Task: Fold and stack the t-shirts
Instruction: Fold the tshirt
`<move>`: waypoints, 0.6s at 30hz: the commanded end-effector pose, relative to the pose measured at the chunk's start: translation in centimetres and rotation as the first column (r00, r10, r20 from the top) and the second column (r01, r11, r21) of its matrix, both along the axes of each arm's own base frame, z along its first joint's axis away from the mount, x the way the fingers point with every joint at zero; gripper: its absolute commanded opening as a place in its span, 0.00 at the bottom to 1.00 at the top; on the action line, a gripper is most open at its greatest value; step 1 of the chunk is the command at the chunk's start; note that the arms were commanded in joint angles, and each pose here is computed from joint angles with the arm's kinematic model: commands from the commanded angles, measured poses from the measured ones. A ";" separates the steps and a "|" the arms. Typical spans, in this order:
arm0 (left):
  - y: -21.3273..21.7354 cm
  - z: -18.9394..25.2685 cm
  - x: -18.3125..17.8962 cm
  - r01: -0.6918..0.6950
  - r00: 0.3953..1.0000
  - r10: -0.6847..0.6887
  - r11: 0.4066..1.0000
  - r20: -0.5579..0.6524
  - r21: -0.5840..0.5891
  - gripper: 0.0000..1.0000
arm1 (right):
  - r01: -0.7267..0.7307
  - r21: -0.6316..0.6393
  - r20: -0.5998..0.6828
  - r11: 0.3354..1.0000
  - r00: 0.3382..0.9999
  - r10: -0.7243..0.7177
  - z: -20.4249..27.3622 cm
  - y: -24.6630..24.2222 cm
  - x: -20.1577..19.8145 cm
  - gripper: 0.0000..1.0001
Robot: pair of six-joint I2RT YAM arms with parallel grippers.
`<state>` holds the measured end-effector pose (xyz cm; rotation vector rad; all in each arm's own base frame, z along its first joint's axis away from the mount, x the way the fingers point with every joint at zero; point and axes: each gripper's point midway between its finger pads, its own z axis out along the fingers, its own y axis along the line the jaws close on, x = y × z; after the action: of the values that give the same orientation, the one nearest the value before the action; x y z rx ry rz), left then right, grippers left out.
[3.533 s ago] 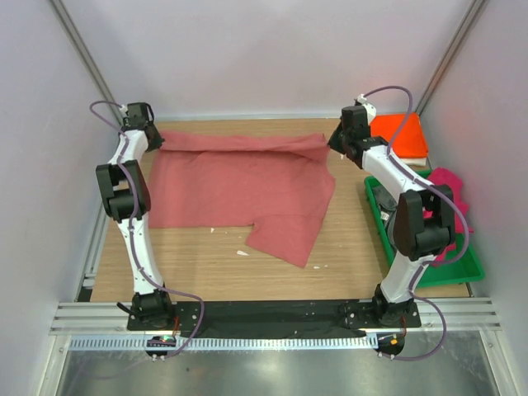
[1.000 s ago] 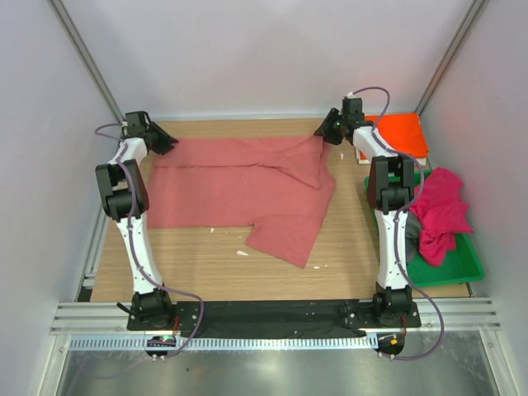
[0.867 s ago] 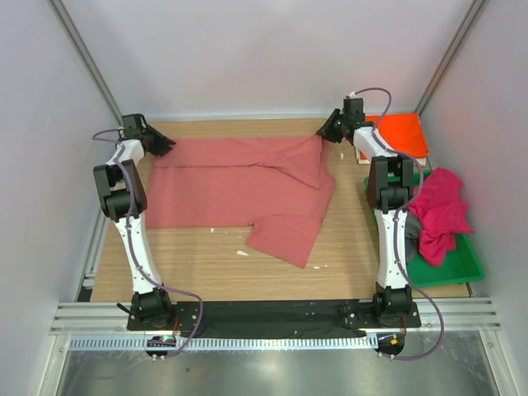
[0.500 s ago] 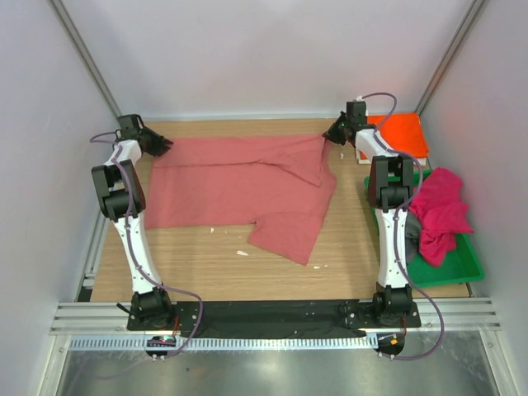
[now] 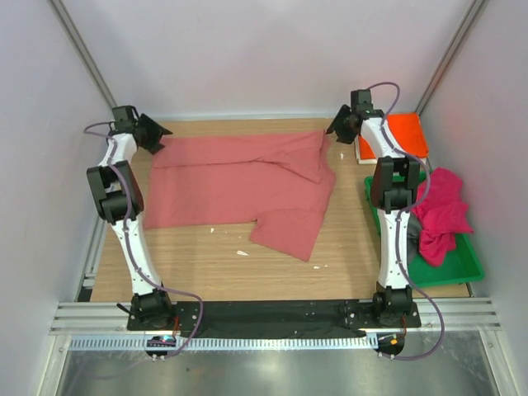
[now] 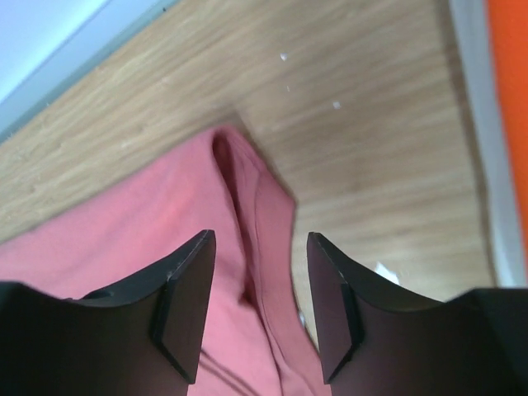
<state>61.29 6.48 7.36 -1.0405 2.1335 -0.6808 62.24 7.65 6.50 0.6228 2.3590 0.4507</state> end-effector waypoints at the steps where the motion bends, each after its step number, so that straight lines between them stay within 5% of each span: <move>1: -1.1 7.4 -1.9 0.033 0.996 -0.041 0.995 0.084 0.090 0.58 | -0.029 -0.100 0.049 0.995 0.998 0.034 7.8 -1.2 -2.7 0.55; 6: -9.6 7.4 -3.6 0.234 0.967 -0.243 0.966 0.075 0.111 0.50 | -0.129 -0.110 0.065 0.986 0.988 0.137 8.0 1.9 -4.4 0.55; 11: -20.3 5.7 -6.2 0.455 0.885 -0.463 0.883 0.050 0.119 0.43 | -0.337 0.056 0.127 0.940 0.936 0.328 6.6 10.5 -3.4 0.45; 16: -27.4 4.5 -9.9 0.578 0.813 -0.582 0.809 0.012 0.108 0.40 | -0.328 0.108 0.089 0.939 0.943 0.319 5.1 14.4 -3.7 0.41; 18: -30.1 4.8 -10.2 0.629 0.766 -0.642 0.757 0.026 0.177 0.46 | -0.260 0.093 0.033 0.961 0.966 0.258 4.5 14.0 -4.5 0.44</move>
<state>50.35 -23.03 9.18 -0.2836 2.4986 -0.8444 58.08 21.06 9.49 0.2706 2.4276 0.6811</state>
